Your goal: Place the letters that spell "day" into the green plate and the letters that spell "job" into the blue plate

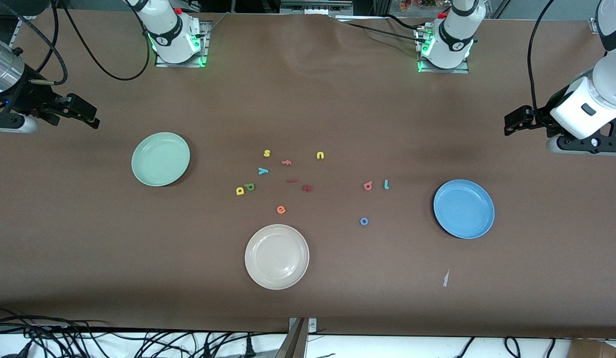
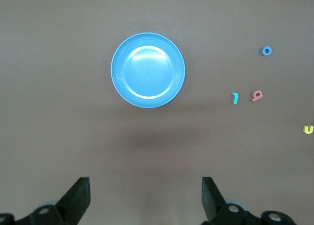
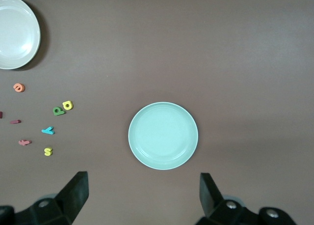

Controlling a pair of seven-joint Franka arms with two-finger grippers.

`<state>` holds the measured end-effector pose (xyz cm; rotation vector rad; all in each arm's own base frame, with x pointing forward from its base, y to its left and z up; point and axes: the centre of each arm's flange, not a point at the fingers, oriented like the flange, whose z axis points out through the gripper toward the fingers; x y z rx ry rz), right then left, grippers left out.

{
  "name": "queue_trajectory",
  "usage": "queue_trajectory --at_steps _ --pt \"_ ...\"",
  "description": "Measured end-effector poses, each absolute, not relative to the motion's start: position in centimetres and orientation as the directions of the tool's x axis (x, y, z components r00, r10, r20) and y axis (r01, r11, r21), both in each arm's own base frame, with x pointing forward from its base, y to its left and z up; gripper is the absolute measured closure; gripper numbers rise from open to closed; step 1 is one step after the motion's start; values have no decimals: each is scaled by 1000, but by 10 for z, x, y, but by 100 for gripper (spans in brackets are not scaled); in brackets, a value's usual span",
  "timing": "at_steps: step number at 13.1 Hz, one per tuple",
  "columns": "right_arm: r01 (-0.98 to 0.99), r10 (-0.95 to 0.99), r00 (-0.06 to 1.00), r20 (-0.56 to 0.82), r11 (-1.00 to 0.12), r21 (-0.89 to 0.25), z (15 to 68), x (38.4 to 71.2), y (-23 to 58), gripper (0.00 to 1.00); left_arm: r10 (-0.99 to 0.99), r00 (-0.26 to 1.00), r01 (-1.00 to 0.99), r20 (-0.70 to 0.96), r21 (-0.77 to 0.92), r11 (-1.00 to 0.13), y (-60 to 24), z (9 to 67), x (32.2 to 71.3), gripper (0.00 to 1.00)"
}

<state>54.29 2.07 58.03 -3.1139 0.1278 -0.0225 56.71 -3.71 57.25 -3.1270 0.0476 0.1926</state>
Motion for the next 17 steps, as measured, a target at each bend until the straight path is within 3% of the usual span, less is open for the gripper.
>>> queue_trajectory --at_steps 17 --pt "-84 -84 996 13 -996 -24 580 543 19 0 -91 990 -92 -104 -2 -996 -71 581 565 0"
